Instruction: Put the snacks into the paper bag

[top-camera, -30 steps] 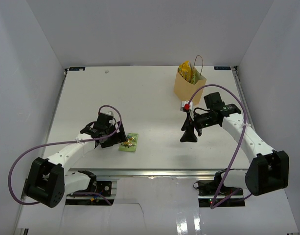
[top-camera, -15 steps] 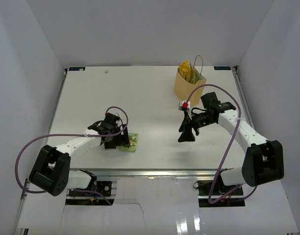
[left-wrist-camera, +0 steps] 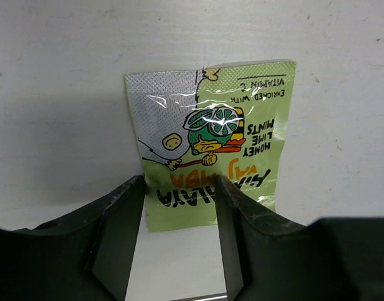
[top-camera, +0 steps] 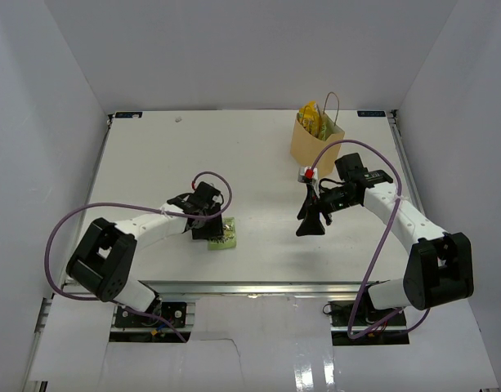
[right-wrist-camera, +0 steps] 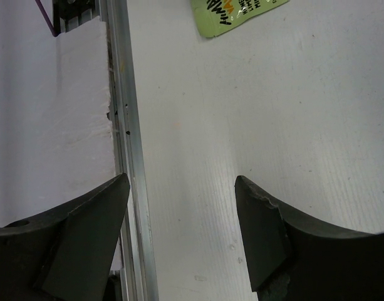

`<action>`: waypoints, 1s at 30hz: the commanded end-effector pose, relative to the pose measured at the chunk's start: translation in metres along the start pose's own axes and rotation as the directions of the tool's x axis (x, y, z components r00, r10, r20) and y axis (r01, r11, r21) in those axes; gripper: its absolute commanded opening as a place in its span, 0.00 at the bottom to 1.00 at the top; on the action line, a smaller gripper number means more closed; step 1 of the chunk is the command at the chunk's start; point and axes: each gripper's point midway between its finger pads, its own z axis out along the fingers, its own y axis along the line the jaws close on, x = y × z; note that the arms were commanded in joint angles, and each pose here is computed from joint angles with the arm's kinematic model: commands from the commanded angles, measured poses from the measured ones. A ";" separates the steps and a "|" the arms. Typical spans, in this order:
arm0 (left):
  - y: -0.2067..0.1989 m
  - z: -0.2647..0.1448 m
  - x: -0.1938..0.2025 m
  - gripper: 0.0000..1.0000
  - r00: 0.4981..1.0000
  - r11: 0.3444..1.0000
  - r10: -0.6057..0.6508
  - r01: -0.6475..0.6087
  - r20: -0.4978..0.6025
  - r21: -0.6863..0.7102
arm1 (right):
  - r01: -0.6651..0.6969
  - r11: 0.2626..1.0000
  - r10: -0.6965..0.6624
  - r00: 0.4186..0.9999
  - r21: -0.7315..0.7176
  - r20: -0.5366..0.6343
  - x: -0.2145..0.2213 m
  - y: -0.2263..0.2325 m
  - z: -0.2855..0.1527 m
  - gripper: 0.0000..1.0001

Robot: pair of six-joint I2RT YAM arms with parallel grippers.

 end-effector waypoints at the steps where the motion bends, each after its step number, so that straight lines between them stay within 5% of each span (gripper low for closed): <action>1: 0.025 0.020 0.044 0.58 0.991 0.995 -0.009 -0.005 -0.136 -0.101 | 0.019 1.000 -0.019 0.999 -0.005 0.027 -0.007 0.000 -0.001 0.74; 15: -0.006 0.021 0.046 0.08 0.988 0.996 0.047 -0.035 -0.150 0.082 | -0.016 0.999 0.016 1.000 -0.049 -0.010 0.002 0.008 0.013 0.73; 19: -0.020 0.017 0.042 0.02 0.991 0.987 0.039 -0.019 -0.126 0.162 | -0.060 0.998 0.058 0.997 -0.028 -0.046 0.008 0.003 0.028 0.70; 25: -0.048 0.009 0.042 0.00 0.993 0.948 -0.003 0.040 -0.118 0.316 | -0.307 0.938 0.323 0.943 0.161 -0.085 0.016 -0.030 0.060 0.69; 30: -0.072 -0.004 0.043 0.00 0.992 0.885 -0.027 0.081 -0.124 0.459 | -0.435 0.896 0.441 0.895 0.093 -0.069 0.005 -0.033 0.087 0.73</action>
